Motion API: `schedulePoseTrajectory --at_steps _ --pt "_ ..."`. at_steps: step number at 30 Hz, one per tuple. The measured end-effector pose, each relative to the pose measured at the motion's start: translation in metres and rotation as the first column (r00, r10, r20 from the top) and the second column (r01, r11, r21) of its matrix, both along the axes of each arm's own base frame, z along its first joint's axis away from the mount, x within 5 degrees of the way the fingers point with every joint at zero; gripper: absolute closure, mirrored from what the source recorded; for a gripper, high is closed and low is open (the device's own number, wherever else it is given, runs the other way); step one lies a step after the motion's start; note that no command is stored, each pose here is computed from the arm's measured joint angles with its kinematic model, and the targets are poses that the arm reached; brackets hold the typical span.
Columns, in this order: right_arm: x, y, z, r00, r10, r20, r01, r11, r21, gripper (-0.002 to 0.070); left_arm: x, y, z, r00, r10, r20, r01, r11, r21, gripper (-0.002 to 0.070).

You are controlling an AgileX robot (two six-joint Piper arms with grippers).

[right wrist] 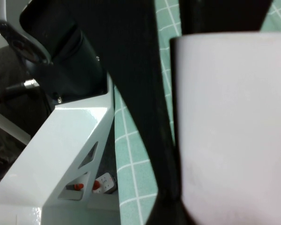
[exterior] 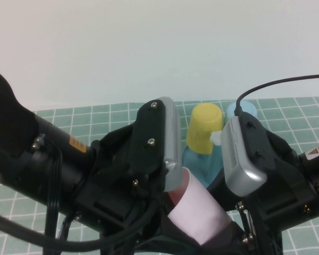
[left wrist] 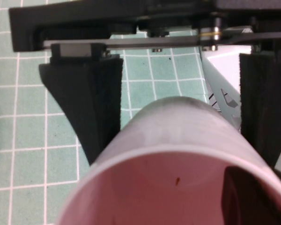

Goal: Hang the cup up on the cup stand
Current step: Adjust the cup with two arms

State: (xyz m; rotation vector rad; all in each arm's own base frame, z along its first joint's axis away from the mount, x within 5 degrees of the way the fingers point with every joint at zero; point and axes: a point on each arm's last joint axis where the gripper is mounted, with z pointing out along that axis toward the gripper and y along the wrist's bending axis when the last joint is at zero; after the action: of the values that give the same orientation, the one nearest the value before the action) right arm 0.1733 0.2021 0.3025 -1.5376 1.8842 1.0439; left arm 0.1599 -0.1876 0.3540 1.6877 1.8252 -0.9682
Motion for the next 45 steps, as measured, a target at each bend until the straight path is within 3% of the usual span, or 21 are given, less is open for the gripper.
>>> schedulePoseTrajectory --at_steps 4,11,18,22,25,30,35,39,45 --pt "0.0 0.0 0.001 1.0 0.006 0.011 -0.006 1.0 0.002 0.0122 0.0 0.0 0.0 1.0 -0.009 0.008 0.009 1.0 -0.003 0.0652" --pt "0.002 0.0 0.001 1.0 -0.008 -0.005 0.008 1.0 -0.003 0.0017 0.002 -0.002 0.001 1.0 0.01 0.017 -0.01 1.0 -0.02 0.0655" --pt "0.002 -0.001 0.001 0.998 -0.046 -0.034 0.045 0.998 -0.033 0.0002 0.004 0.001 -0.003 0.998 0.057 0.019 -0.058 0.997 0.043 0.0654" --pt "0.0 -0.01 0.006 0.997 -0.081 0.008 0.081 0.991 -0.11 0.0001 0.003 0.007 0.002 0.992 0.103 0.079 -0.108 0.993 0.055 0.065" --pt "-0.014 -0.024 0.011 0.998 -0.057 -0.014 0.052 0.976 -0.209 0.0001 0.009 0.014 0.011 0.962 0.199 0.188 -0.205 0.979 0.015 0.0661" --pt "-0.025 -0.044 0.024 0.98 -0.198 0.024 0.196 0.936 -0.294 0.0001 0.002 0.021 0.026 0.936 0.272 0.224 -0.266 0.962 -0.057 0.0663" --pt "-0.028 -0.059 0.043 0.901 -0.426 0.082 0.433 0.875 -0.218 0.0001 0.001 0.024 0.032 0.917 0.317 0.242 -0.302 0.948 -0.097 0.0663" --pt "-0.028 -0.072 0.054 0.752 -0.658 0.047 0.659 0.747 -0.082 0.0001 -0.002 0.029 0.025 0.895 0.376 0.239 -0.35 0.925 -0.148 0.0663" --pt "-0.031 -0.084 0.043 0.536 -0.827 -0.169 0.844 0.529 0.092 0.0001 -0.012 0.048 -0.003 0.781 0.594 0.194 -0.523 0.791 -0.316 0.0663"
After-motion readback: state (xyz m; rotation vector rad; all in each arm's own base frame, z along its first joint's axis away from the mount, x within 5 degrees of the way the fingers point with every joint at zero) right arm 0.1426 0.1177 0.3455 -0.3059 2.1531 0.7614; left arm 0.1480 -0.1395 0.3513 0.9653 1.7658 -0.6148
